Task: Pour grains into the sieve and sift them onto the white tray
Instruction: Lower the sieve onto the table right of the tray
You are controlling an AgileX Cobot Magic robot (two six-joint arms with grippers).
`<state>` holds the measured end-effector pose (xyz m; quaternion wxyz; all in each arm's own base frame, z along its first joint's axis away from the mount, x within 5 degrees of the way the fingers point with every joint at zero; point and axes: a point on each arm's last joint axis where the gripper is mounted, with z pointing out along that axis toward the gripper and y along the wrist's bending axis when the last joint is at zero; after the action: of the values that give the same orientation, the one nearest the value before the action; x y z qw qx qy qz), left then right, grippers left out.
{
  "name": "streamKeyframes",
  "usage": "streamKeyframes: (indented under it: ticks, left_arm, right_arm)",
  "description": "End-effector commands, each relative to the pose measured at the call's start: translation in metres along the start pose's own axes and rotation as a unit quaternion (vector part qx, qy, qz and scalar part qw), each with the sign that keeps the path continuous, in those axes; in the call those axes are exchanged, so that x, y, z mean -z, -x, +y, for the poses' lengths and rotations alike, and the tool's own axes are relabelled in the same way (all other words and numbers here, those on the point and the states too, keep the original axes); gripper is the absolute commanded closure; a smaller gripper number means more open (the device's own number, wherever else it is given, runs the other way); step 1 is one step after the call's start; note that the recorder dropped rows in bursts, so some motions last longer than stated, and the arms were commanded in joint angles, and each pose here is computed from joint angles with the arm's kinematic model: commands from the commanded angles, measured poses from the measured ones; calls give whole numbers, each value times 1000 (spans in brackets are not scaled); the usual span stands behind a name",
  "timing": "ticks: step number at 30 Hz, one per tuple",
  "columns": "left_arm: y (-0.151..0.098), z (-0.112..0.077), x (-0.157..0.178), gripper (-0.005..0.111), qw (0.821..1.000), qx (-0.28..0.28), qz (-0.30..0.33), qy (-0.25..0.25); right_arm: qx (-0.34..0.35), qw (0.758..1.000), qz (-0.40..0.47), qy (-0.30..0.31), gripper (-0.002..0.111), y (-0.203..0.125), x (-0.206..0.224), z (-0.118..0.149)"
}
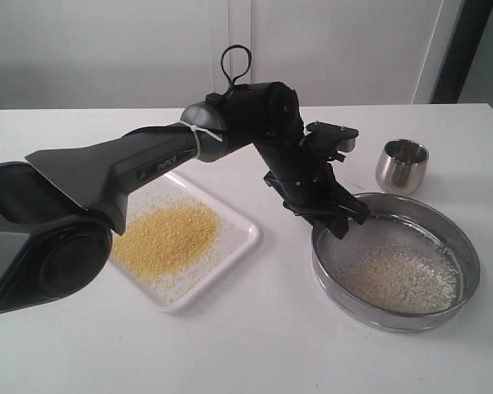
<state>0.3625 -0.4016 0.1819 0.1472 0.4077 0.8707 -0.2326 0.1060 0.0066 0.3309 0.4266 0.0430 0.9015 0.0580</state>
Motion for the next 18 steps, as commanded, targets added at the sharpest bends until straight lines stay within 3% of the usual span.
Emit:
streamKeyframes:
  ticks: [1,18]
  left_arm:
    - [2,-3,4,57,1000,2,-1,-7]
    - [9,-13,35,59,1000,-16,6,-9]
  right_arm:
    - [-1,1000,-4,0,108,0,0,0]
    - [-1,1000,-4,0,108,0,0,0]
